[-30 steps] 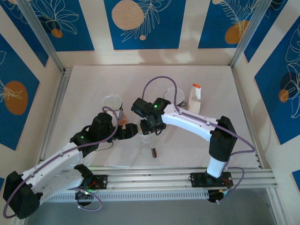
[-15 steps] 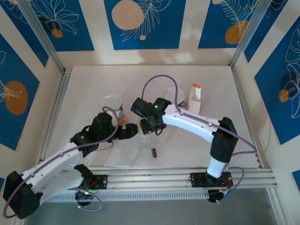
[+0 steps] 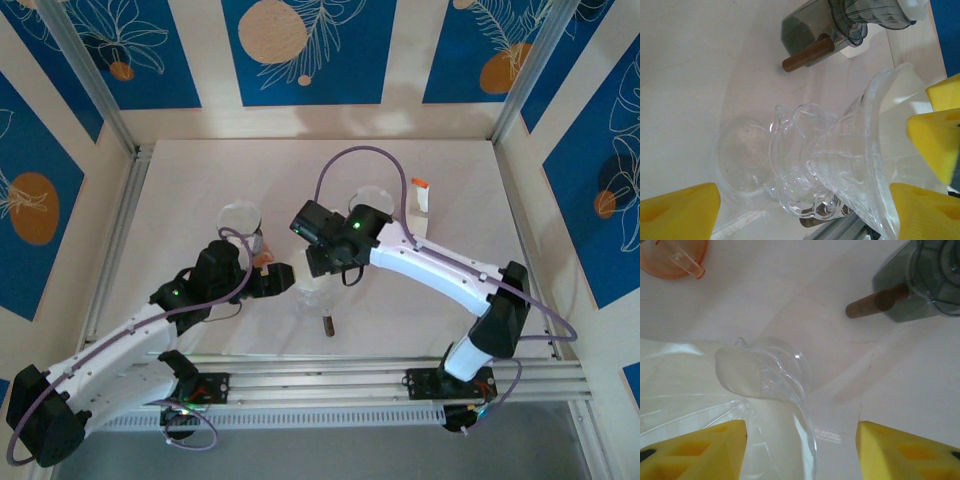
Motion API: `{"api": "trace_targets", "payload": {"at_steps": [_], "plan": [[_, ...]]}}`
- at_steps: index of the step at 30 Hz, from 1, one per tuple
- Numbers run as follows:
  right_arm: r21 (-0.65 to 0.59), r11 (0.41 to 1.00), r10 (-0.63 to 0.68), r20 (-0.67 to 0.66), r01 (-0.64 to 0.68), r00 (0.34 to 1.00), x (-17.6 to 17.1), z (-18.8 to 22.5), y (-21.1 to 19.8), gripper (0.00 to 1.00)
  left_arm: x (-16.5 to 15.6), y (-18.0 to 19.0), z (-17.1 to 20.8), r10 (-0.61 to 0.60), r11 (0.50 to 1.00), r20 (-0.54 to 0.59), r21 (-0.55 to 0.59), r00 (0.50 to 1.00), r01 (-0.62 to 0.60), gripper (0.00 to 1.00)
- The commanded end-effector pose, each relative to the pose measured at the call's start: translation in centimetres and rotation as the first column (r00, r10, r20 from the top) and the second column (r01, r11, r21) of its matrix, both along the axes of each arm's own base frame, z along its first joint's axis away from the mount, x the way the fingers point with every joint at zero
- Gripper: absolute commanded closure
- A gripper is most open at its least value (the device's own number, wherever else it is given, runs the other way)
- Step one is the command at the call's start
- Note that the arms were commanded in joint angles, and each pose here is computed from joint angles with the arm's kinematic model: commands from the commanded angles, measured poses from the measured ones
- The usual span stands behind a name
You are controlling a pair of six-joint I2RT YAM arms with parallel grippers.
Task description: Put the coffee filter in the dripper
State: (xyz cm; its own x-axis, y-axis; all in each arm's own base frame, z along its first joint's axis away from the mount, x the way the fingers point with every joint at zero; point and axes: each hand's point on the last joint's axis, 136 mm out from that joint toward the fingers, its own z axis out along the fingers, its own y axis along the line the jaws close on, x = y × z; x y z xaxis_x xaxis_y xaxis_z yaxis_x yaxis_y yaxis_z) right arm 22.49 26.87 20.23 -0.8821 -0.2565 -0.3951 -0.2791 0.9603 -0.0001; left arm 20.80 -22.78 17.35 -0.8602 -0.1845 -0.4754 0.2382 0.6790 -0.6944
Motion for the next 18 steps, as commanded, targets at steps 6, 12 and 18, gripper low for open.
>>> {"api": "trace_targets", "payload": {"at_steps": [6,12,18], "plan": [[-0.017,0.996,-0.087,0.039,0.088,0.995,-0.5,1.0,-3.1,0.40,-0.1,0.3,-0.8,0.012,1.000,-0.032,0.003,0.999,-0.012,0.14],[-0.042,0.992,-0.121,0.020,0.121,0.992,-0.7,0.1,-4.3,0.41,-0.1,0.3,-0.9,0.012,1.000,-0.035,0.005,0.999,-0.012,0.14],[0.009,0.995,-0.100,0.059,0.100,0.993,-0.4,1.5,-3.4,0.41,0.0,0.3,-0.8,0.013,1.000,-0.034,0.005,0.999,-0.013,0.13]]}}
